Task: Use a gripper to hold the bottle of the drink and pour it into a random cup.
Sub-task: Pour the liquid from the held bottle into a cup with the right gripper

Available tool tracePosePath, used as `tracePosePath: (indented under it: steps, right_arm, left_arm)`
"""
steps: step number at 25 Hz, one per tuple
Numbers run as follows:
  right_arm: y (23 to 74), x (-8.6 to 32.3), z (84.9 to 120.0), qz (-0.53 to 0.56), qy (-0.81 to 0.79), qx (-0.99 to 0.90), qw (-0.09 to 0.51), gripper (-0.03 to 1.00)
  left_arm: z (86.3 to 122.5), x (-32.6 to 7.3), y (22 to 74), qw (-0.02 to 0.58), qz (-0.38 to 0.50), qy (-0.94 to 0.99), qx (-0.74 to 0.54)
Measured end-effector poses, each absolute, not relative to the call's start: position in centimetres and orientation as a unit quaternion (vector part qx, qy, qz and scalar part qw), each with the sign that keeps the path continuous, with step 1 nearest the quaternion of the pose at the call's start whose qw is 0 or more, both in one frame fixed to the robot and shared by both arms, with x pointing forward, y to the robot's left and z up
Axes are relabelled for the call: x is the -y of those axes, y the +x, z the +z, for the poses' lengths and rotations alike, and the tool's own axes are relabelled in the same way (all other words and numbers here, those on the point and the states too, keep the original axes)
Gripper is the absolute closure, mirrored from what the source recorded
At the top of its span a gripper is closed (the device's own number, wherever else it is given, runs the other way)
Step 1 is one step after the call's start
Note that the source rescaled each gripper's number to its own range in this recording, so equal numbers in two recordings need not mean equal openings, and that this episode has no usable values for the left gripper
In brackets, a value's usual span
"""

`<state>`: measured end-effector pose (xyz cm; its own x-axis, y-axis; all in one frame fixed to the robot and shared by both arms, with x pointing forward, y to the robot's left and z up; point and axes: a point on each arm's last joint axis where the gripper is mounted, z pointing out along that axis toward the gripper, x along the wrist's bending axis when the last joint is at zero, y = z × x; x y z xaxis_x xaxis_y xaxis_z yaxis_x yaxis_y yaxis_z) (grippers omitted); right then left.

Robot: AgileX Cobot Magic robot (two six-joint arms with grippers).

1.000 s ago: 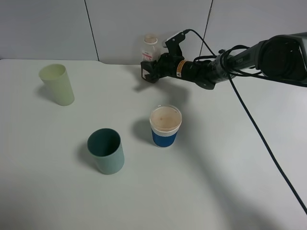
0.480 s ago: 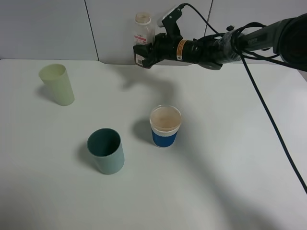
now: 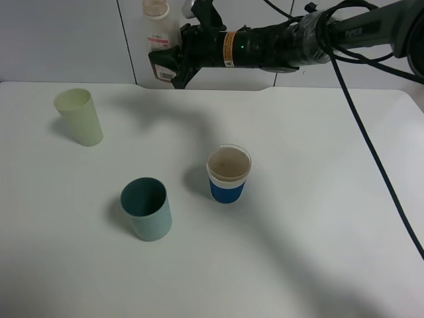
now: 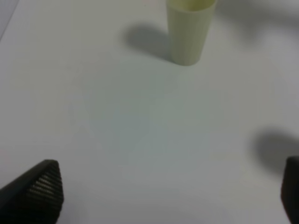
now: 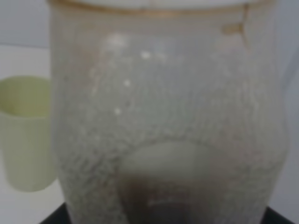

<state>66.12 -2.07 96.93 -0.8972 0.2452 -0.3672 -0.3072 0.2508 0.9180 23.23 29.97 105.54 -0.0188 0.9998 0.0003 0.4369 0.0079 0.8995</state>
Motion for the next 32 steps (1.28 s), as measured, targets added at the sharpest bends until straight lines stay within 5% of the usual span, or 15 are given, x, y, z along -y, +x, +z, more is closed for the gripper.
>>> tracePosePath:
  steps: [15,32]
  right_arm:
    - [62.2,-0.7,95.9,0.553,-0.22,-0.781,0.188,0.96]
    - [59.9,-3.5,96.2,0.493,-0.362,-0.746,0.264,0.96]
  left_arm:
    - [105.5,-30.0,23.2,0.372,0.379,0.594,-0.605]
    - [105.5,-30.0,23.2,0.372,0.378,0.594,-0.605]
